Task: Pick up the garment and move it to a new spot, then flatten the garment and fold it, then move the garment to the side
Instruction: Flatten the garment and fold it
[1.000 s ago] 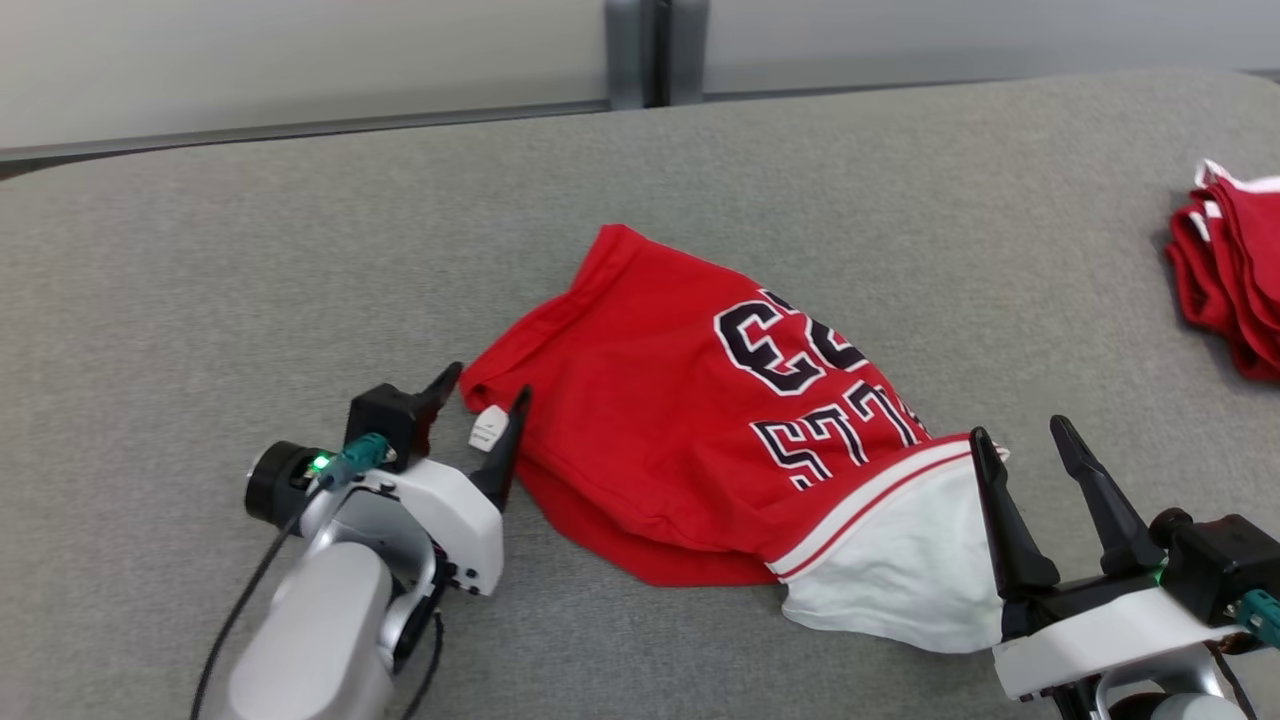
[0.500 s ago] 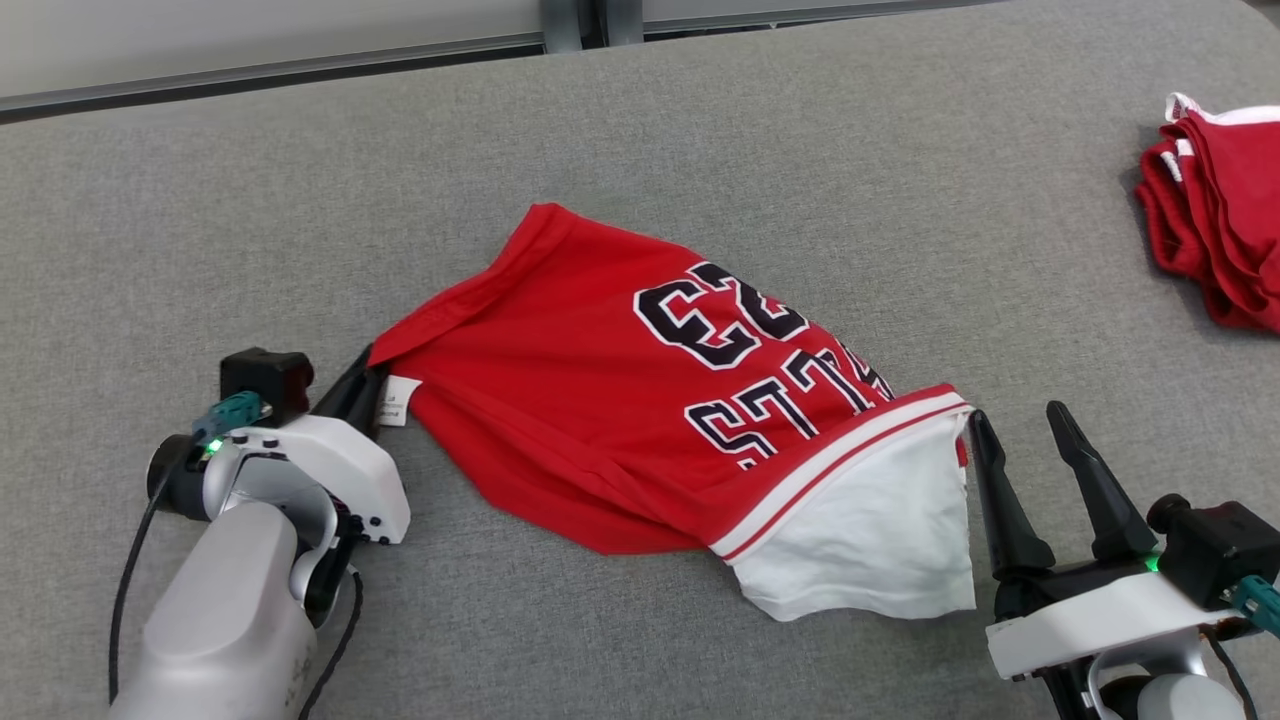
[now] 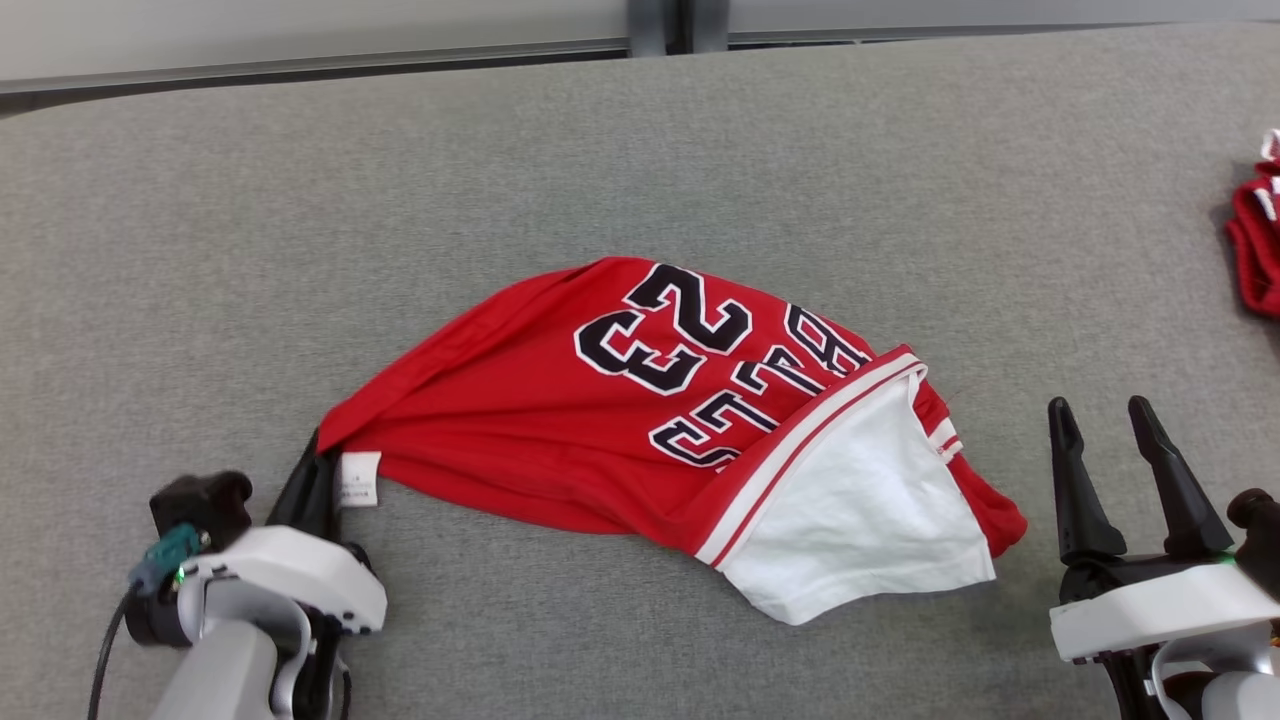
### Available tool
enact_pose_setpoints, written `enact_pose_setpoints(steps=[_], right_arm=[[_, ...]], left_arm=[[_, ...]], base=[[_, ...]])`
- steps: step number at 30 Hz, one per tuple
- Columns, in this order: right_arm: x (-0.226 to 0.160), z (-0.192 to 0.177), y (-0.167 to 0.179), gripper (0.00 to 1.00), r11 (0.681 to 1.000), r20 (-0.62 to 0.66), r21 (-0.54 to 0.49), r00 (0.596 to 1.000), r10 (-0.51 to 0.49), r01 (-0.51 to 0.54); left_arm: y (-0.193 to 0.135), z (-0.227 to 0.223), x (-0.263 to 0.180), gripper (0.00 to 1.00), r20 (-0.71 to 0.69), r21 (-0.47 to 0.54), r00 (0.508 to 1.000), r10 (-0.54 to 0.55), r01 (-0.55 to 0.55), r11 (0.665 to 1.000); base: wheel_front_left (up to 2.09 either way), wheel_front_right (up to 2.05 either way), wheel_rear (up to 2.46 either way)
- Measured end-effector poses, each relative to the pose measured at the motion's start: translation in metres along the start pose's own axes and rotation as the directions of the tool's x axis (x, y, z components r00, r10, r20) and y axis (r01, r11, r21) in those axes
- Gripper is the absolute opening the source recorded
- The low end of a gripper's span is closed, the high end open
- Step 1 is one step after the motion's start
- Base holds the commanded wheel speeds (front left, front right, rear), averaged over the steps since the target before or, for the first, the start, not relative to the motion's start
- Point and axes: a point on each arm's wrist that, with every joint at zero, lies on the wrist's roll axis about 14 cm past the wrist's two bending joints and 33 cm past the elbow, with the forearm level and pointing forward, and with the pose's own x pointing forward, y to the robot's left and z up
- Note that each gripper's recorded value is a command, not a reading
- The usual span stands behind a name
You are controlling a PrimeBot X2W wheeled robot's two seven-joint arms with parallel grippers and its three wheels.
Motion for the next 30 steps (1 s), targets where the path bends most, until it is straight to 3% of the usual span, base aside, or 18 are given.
enact_pose_setpoints(steps=[9,10,11,17,23,30], right_arm=[[0.003,0.008,0.006,1.0,1.0,0.005,-0.011,1.0,0.02,-0.02],[0.002,0.009,0.007,1.0,1.0,0.007,-0.011,1.0,0.023,-0.023],[0.002,0.01,0.008,1.0,1.0,0.009,-0.012,1.0,0.026,-0.026],[-0.003,0.02,0.013,1.0,0.999,0.034,-0.018,0.999,0.04,-0.039],[-0.011,0.031,0.021,1.0,0.996,0.05,-0.056,0.996,0.069,-0.066],[-0.022,0.041,0.034,1.0,0.99,0.06,-0.096,0.992,0.111,-0.105]], left_arm=[[0.004,-0.01,-0.045,0.0,0.003,-0.093,0.998,0.064,-0.063,0.994],[0.002,-0.009,-0.048,0.67,0.004,-0.102,0.998,0.061,-0.06,0.993],[0.0,-0.008,-0.049,1.0,0.004,-0.096,0.998,0.059,-0.058,0.994],[-0.013,0.028,-0.055,1.0,0.121,-0.056,0.992,0.034,-0.027,0.998],[-0.025,0.085,-0.071,1.0,0.332,0.023,0.943,0.016,-0.025,0.999],[-0.033,0.122,-0.091,1.0,0.463,0.144,0.886,-0.021,-0.052,0.988]], base=[[0.0,0.0,0.0],[0.0,0.0,0.0],[0.0,0.0,0.0],[0.0,0.0,0.0],[0.0,0.0,0.0],[0.0,0.0,0.0]])
